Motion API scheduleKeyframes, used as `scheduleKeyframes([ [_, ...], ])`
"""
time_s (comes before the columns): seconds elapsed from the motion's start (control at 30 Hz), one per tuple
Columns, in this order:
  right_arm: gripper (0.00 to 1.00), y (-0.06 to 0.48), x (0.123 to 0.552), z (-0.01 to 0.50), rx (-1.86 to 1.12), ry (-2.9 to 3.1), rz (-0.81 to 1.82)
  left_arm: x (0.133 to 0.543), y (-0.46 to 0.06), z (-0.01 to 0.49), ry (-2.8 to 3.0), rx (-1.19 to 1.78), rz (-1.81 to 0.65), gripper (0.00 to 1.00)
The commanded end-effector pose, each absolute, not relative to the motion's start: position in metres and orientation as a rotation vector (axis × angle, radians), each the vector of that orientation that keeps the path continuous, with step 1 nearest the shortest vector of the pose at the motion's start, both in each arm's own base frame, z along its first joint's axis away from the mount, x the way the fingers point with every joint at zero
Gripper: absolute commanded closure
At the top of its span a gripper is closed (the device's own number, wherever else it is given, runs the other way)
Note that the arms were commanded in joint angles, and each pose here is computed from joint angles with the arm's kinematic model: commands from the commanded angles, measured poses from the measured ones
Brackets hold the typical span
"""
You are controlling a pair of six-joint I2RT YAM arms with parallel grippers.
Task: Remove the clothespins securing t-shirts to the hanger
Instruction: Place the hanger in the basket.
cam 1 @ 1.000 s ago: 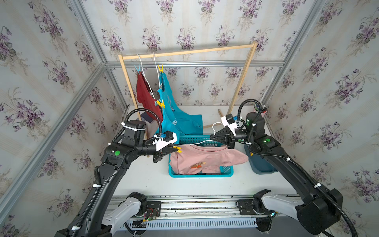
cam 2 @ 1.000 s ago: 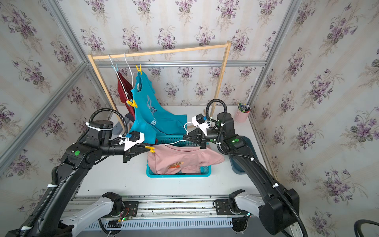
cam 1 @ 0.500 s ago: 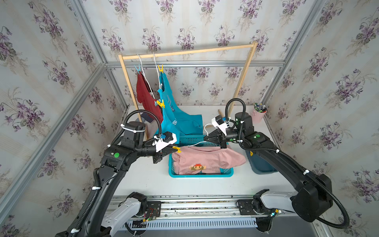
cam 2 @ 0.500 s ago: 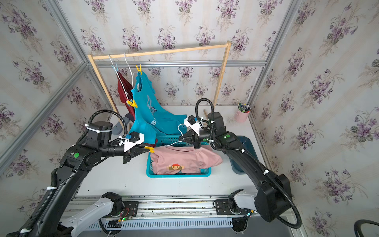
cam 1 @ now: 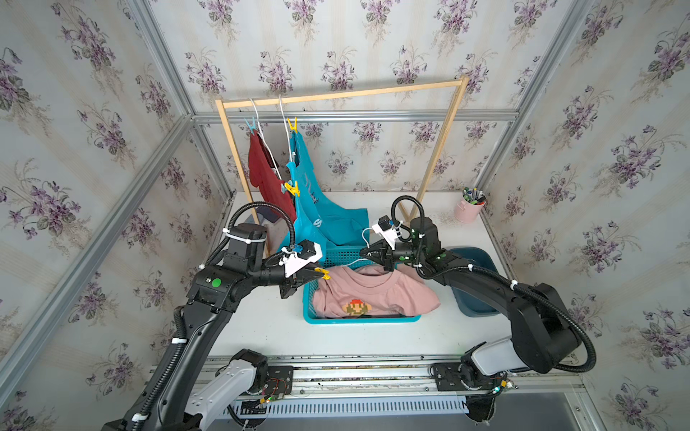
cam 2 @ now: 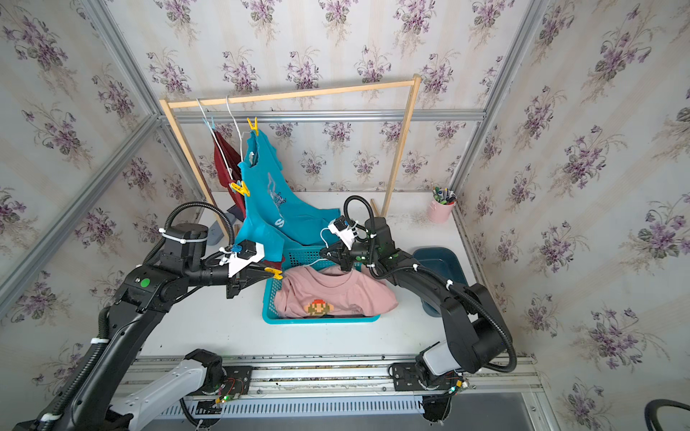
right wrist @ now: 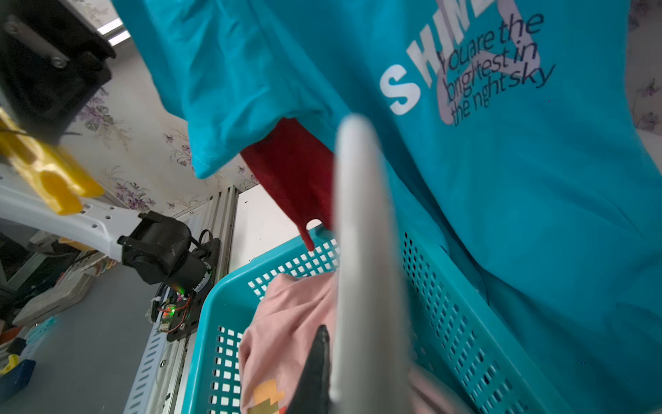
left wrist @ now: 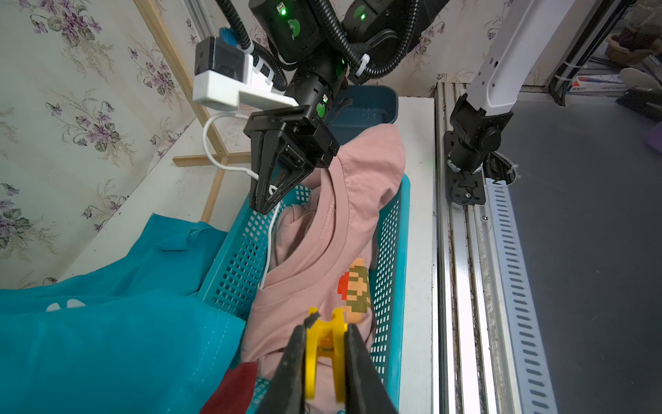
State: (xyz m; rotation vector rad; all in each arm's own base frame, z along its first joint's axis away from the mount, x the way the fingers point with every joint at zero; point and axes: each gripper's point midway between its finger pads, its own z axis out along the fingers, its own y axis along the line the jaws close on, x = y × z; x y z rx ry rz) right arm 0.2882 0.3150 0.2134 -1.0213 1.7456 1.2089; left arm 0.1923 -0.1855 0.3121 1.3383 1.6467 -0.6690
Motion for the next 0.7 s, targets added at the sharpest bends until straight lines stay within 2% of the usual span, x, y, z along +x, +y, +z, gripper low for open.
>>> scheduleKeyframes([
  [0.0,0.62,0.316,0.3,0.223,-0.996,1.736,1.157,0.193,-0.19,0.317,1.618,1.332,-0.704,0.81],
  [0.07,0.47,0.311,0.303,0.223,-0.989,1.78,1.094,0.194,-0.191,0.317,1.616,1.329,-0.712,0.81],
  [0.2,0.38,0.289,0.301,0.221,-0.979,1.855,0.926,0.198,-0.194,0.314,1.621,1.318,-0.726,0.81],
  [0.47,0.3,0.255,0.274,0.25,-0.966,1.877,0.781,0.204,-0.208,0.314,1.604,1.328,-0.762,0.81],
  [0.67,0.26,0.272,0.228,0.302,-1.056,1.66,1.052,0.205,-0.222,0.325,1.568,1.337,-0.852,0.81],
])
